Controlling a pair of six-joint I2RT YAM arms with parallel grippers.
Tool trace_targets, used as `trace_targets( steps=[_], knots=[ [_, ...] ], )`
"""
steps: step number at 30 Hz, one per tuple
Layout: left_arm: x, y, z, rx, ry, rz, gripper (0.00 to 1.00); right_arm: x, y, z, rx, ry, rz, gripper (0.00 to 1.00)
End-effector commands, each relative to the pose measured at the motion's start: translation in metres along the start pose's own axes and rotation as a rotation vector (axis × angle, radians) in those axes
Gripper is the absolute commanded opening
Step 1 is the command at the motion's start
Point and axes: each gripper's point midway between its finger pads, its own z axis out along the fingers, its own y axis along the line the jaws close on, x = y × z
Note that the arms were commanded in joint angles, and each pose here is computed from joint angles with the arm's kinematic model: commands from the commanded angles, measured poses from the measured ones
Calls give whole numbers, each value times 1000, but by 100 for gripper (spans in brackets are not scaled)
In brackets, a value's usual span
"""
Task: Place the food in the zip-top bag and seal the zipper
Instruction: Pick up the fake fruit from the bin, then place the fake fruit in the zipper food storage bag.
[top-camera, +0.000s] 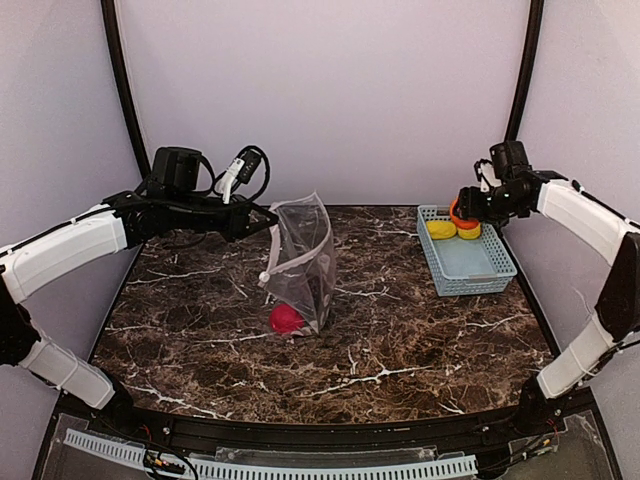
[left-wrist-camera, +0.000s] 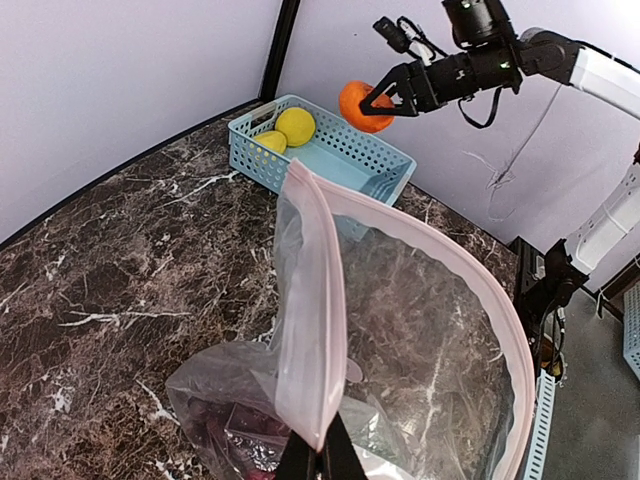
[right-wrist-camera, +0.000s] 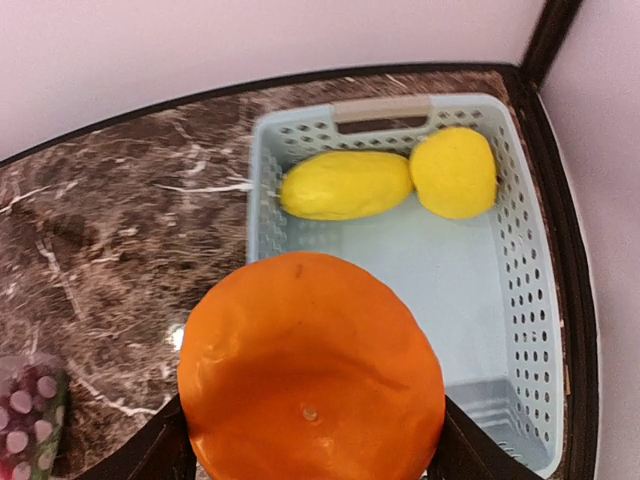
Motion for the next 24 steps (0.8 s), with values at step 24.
trace_targets(
  steps=[24],
  knots=[
    [-10, -16, -11, 57, -51, 17, 1, 85, 358, -223, -1030, -216, -704, 63]
  ],
)
